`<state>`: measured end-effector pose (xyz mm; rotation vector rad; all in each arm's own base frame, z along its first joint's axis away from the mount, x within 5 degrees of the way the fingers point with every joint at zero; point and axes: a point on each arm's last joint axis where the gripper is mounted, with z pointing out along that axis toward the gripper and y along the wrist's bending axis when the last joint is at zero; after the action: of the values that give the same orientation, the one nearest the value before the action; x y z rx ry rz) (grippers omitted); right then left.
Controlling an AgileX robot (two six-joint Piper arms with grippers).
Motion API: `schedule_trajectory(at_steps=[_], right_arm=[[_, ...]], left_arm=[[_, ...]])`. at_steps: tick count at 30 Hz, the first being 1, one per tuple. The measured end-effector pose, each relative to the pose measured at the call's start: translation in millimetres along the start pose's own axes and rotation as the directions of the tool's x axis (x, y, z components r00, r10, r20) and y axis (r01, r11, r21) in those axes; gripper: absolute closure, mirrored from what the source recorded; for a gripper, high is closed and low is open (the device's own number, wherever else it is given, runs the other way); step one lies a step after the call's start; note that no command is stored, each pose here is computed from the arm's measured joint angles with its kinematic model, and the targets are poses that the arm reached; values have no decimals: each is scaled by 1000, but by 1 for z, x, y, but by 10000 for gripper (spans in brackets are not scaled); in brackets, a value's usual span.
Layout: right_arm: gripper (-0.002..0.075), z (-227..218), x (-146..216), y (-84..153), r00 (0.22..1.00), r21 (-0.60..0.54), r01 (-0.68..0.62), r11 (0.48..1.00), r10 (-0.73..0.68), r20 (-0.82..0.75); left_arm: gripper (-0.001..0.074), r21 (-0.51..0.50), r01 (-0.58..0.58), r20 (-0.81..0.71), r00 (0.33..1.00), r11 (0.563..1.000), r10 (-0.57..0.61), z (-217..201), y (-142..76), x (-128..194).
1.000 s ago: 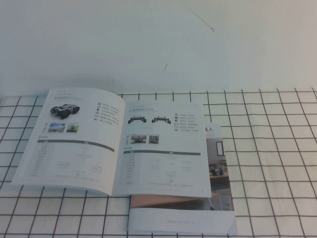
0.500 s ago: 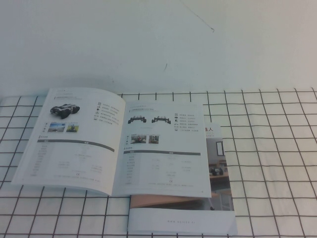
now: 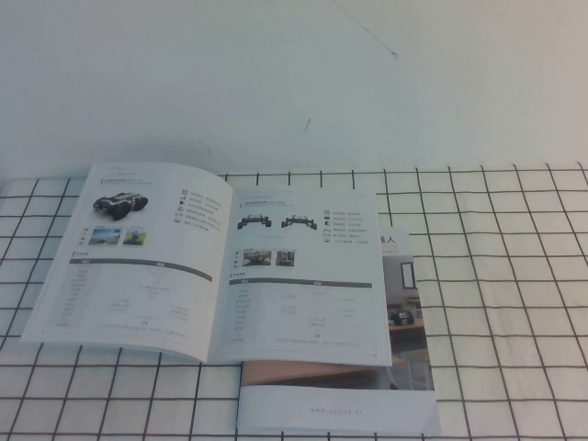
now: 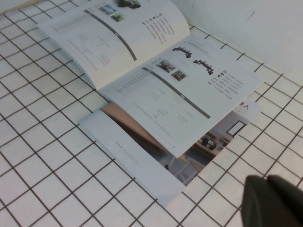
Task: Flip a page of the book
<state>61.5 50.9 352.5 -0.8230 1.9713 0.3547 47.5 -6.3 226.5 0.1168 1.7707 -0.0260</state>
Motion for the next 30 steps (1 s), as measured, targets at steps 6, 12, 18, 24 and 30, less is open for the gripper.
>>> schedule_trajectory(at_steps=[6, 12, 18, 24, 30], right_arm=[[728, 0, 0, 0, 1000, 0, 0, 1000, 0, -2], [728, 0, 0, 0, 1000, 0, 0, 1000, 0, -2], [728, 0, 0, 0, 1000, 0, 0, 1000, 0, -2], [728, 0, 0, 0, 1000, 0, 0, 1000, 0, -2], [728, 0, 0, 0, 1000, 0, 0, 1000, 0, -2]], left_arm=[[738, -88, 165, -92, 981, 982, -173, 15, 3, 50], [738, -93, 170, -90, 980, 981, -179, 15, 3, 51], [738, -94, 168, -90, 980, 981, -177, 15, 3, 51], [738, -94, 167, -87, 981, 981, -175, 15, 3, 51], [738, -94, 167, -87, 981, 981, -175, 15, 3, 51]])
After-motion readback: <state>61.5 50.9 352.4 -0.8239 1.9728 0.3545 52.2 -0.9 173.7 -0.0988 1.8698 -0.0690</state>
